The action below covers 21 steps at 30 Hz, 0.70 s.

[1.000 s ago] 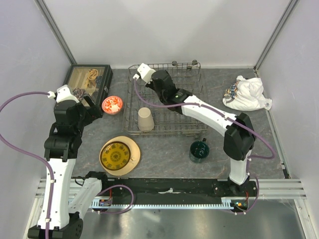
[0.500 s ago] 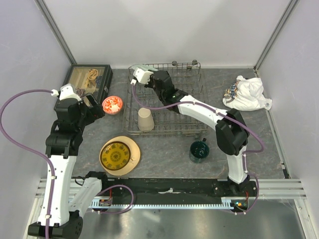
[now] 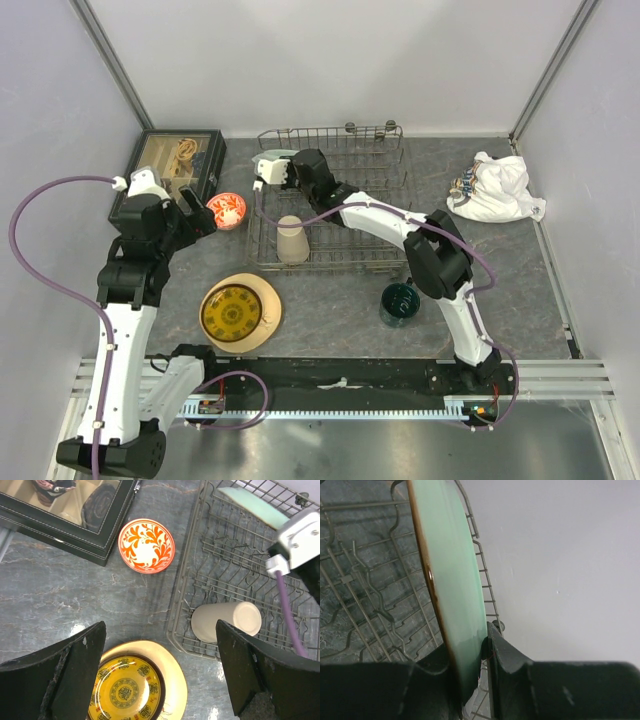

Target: Load the mixed dishes into the dish rack

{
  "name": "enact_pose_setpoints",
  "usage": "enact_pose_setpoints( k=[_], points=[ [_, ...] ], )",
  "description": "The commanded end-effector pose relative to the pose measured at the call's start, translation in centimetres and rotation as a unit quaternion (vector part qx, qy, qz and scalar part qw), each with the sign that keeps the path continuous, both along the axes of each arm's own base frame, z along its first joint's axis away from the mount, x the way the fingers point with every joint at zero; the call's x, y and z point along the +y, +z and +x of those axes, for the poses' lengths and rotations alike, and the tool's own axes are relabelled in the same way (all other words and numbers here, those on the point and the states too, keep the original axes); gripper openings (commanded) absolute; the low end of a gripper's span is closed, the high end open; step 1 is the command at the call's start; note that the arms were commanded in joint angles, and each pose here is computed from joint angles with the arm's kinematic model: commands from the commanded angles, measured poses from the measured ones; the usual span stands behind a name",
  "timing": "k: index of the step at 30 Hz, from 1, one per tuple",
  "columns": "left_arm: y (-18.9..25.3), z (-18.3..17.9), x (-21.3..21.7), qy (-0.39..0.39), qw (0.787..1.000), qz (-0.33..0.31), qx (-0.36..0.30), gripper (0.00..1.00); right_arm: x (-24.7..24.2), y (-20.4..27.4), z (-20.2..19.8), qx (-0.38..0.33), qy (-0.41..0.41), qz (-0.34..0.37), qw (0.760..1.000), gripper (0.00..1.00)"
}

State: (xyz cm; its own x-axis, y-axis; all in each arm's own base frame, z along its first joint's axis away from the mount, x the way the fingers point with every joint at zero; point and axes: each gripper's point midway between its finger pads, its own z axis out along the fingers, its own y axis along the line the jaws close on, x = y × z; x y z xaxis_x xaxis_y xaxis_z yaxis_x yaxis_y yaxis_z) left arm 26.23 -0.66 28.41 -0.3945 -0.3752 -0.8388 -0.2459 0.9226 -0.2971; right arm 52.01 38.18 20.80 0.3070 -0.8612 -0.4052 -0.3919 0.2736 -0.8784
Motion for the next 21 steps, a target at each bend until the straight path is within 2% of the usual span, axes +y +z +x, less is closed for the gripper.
enact_pose_setpoints(
  k=[1,8,21],
  points=[
    [0.5,1.0,-0.5,-0.006,1.000,-0.017,-0.018,0.97,0.8,7.3,1.4,-0.109,0.009,0.041,0.993,0.00],
    [0.5,1.3,-0.5,-0.007,1.000,-0.016,-0.019,0.97,0.1,6.0,2.9,-0.133,-0.012,0.001,0.991,0.00],
    [0.0,1.3,-0.6,-0.008,1.000,-0.017,-0.016,0.97,-1.7,4.5,4.8,-0.134,-0.037,0.008,0.990,0.03]
  ],
)
